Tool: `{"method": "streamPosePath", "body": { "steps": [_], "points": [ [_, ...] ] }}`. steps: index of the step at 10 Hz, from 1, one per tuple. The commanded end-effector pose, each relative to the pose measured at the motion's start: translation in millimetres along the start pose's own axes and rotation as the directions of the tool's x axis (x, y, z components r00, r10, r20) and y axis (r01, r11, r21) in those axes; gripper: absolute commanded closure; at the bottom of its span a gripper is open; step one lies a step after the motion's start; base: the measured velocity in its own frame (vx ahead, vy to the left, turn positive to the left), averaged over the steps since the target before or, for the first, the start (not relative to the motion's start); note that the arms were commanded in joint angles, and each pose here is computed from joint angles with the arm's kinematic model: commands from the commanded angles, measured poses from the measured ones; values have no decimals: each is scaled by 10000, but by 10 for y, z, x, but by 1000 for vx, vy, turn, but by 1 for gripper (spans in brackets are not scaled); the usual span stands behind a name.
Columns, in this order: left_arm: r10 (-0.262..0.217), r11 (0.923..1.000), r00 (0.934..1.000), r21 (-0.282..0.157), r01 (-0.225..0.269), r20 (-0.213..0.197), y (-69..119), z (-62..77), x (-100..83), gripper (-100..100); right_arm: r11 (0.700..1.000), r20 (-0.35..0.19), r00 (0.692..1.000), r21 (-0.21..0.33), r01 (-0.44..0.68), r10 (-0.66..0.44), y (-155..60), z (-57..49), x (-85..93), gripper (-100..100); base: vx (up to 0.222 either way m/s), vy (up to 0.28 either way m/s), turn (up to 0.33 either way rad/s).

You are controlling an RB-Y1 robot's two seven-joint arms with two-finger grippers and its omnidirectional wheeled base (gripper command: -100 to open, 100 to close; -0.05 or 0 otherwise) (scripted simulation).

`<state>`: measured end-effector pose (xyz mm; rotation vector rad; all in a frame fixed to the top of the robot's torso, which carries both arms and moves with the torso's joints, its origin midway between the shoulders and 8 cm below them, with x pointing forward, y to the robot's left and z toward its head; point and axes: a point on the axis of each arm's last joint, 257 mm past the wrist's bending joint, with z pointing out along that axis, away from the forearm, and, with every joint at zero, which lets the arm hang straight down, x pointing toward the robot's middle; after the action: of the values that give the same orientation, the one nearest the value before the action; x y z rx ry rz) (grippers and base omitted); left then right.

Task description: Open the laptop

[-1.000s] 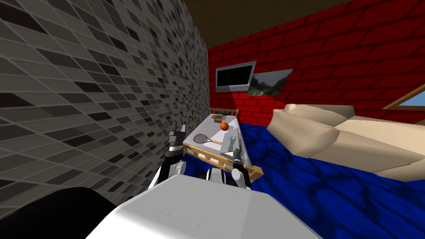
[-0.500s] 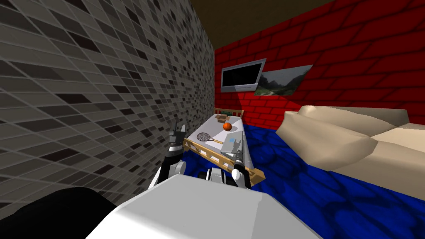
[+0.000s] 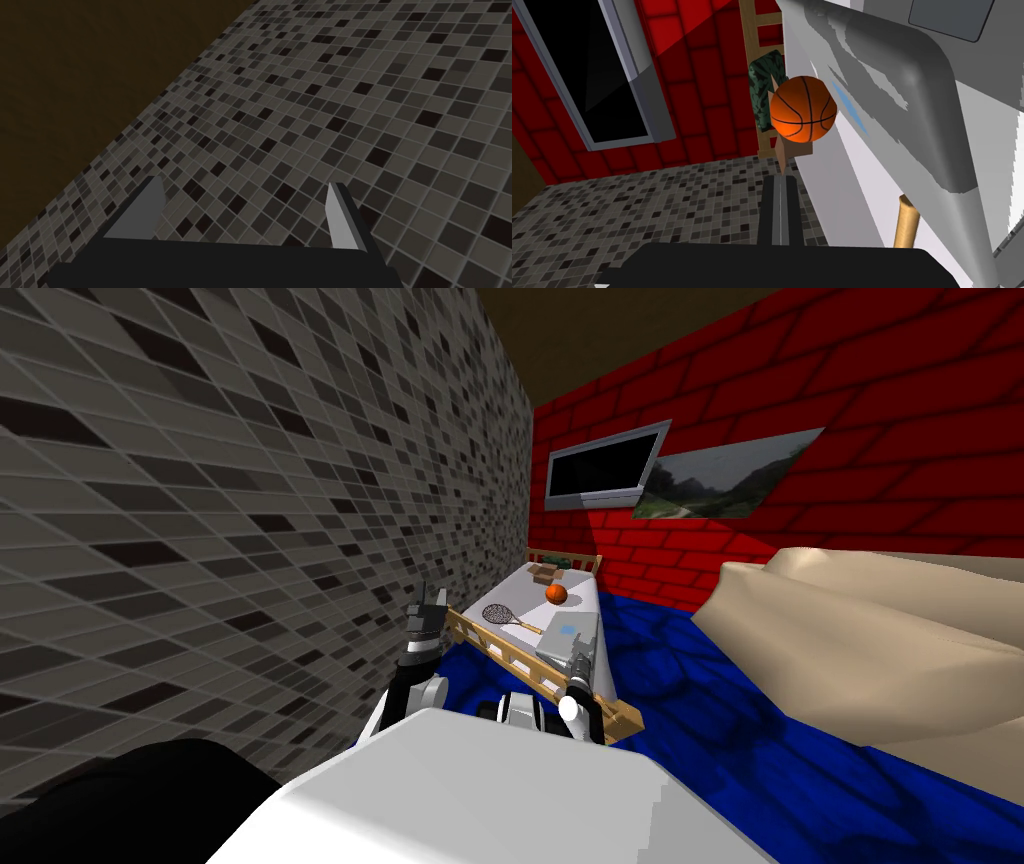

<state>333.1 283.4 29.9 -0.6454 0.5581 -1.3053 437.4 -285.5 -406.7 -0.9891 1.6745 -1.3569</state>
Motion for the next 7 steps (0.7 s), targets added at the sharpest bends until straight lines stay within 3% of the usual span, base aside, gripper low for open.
{"method": "streamPosePath", "body": {
  "steps": [1,2,7],
  "points": [
    [-3,10000,10000,3,3,-1,-1,1,1,0,9999,-117,9998,-28,-146,146,-81,116,-62,-100,-78,-37,-57],
    [0,10000,10000,-1,0,1,0,0,0,0,9999,-117,9999,-28,-116,116,-81,116,-62,-100,-41,24,-178],
    [-1,10000,10000,1,1,1,0,0,0,0,10000,416,9991,-94,-27,31,-367,386,-429,-100,-46,26,-106]
  ]
}}
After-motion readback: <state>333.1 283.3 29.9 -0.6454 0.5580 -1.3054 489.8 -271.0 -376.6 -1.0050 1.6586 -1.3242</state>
